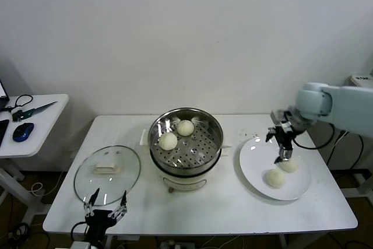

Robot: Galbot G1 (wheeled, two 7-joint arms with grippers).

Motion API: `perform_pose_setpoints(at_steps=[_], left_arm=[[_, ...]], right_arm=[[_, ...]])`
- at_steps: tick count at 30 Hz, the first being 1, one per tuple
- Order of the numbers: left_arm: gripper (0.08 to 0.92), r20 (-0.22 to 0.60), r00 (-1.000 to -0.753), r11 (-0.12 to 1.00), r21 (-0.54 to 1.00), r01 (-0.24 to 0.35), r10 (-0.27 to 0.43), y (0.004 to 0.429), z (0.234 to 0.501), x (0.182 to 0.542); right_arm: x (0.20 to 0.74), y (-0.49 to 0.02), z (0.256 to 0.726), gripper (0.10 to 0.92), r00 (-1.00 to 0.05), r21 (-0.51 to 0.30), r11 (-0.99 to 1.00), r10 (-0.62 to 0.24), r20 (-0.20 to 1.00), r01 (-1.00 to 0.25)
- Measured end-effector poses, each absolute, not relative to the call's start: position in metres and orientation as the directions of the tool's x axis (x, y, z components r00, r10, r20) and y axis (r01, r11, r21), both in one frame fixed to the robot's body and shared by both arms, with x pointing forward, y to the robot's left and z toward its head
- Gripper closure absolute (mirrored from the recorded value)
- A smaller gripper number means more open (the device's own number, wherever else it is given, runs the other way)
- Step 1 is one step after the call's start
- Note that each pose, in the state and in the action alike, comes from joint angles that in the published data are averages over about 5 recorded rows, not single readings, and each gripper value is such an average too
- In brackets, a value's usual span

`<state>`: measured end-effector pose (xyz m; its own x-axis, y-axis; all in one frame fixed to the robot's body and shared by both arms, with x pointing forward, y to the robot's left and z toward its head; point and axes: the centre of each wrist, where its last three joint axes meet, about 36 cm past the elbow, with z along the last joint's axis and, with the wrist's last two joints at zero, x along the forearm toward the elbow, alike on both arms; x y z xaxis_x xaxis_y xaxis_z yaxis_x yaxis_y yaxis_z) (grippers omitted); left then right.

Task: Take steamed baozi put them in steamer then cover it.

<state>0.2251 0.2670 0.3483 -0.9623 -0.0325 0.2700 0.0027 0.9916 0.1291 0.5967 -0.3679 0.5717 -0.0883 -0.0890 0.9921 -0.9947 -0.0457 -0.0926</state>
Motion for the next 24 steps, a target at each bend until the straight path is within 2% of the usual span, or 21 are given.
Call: perform_pose_setpoints(at_steps=[13,24], left_arm=[[0.177,0.286,-0.957,0.991,0.132,-0.008,-0.045,0.265,0.344,0.219],[0.177,0.291,-0.956,0.991,0.133,-0.011,-0.049,0.265,0.342,0.219]], right_arm=[[0.592,-0.398,0.495,0.2,-0.078,-0.077,0.007,-0.061,0.995,-0.997],[0.593,-0.394,0.455,0.209,-0.079,-0.077,0.03,-0.06,0.995,-0.997]])
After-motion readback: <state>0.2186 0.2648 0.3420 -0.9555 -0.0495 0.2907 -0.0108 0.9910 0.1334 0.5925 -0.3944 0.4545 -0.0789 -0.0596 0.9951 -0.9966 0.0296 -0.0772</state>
